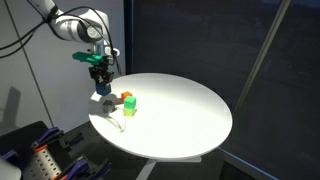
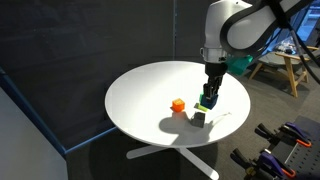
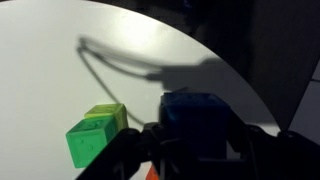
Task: Put the blue block on the grey block
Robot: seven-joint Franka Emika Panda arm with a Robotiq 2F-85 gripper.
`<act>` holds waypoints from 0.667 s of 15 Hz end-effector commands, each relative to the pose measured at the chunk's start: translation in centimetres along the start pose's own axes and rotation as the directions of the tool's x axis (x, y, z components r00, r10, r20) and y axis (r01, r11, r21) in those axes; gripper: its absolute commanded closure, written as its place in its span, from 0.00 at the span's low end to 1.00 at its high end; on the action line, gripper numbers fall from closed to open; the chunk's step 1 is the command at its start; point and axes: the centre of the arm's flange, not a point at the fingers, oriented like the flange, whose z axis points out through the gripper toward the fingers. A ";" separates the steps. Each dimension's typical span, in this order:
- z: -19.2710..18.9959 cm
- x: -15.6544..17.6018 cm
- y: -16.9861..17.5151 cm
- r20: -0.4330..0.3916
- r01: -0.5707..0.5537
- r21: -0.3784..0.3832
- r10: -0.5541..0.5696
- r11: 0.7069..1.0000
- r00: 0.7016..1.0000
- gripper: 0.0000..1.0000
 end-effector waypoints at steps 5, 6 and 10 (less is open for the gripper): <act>0.4 1.9 0.5 0.001 0.032 -0.026 -0.032 0.999 0.999 0.69; 0.5 2.1 0.5 0.002 0.034 -0.029 -0.034 0.999 0.999 0.69; 0.9 2.6 0.2 0.008 0.042 -0.034 -0.042 0.999 0.999 0.69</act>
